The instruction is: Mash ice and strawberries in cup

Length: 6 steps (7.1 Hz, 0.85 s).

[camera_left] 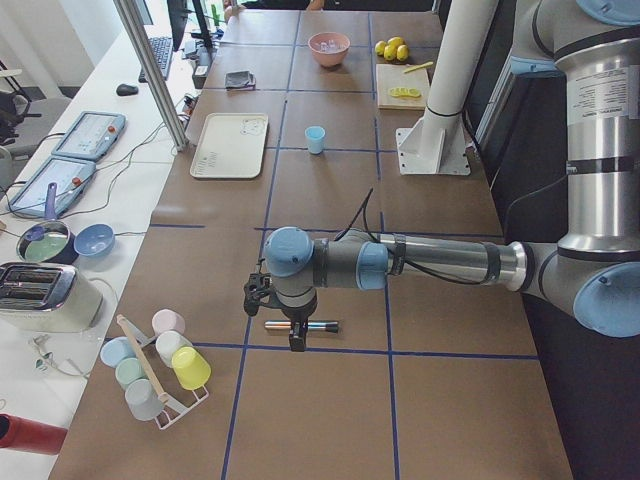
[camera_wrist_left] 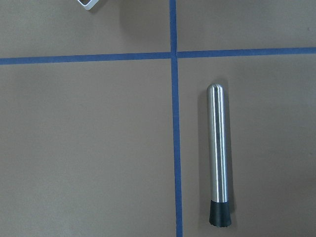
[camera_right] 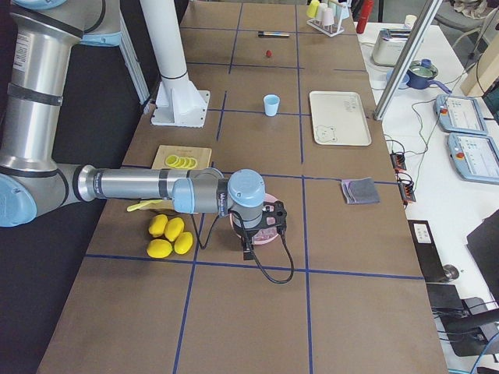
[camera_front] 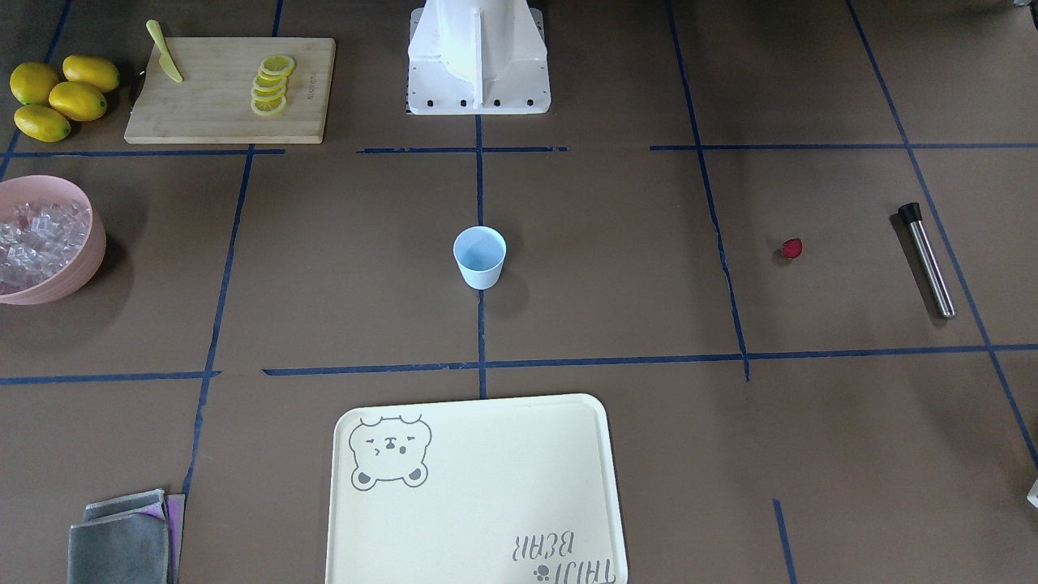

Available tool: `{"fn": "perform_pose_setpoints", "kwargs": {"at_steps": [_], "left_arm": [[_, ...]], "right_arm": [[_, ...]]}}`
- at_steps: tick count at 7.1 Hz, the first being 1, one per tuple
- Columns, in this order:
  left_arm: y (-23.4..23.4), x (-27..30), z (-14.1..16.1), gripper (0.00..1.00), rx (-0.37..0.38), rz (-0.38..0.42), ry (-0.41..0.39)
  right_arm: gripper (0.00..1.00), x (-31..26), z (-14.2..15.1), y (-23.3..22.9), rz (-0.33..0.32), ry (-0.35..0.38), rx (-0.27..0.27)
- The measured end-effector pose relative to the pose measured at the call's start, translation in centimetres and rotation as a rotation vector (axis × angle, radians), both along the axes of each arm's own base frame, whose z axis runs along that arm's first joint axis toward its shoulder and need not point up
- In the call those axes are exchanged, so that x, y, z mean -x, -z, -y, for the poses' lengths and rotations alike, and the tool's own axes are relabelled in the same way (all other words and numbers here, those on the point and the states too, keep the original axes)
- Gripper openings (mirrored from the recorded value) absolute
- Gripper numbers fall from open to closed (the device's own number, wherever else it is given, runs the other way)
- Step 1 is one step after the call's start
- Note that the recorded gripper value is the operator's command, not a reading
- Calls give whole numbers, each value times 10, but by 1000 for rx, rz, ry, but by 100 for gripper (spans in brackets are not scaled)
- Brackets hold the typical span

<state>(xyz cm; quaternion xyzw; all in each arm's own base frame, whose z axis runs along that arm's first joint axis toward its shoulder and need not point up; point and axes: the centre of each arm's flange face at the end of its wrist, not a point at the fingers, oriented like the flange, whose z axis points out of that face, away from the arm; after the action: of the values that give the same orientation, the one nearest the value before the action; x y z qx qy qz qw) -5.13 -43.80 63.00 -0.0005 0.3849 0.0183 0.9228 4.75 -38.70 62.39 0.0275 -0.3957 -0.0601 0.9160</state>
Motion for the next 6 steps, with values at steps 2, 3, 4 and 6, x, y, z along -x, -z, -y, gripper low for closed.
{"fn": "perform_pose_setpoints", "kwargs": {"at_steps": [2, 3, 4, 6], "left_arm": [[-2, 0, -2, 100, 4, -1, 0], [-2, 0, -2, 100, 4, -1, 0], [-2, 0, -3, 100, 5, -1, 0], [-2, 0, -3, 100, 6, -1, 1]], "right_arm": [[100, 0, 3, 9, 3, 5, -27], [99, 1, 5, 17, 6, -2, -38], [97, 2, 5, 24, 9, -27, -22], [97, 22, 9, 45, 34, -110, 74]]}}
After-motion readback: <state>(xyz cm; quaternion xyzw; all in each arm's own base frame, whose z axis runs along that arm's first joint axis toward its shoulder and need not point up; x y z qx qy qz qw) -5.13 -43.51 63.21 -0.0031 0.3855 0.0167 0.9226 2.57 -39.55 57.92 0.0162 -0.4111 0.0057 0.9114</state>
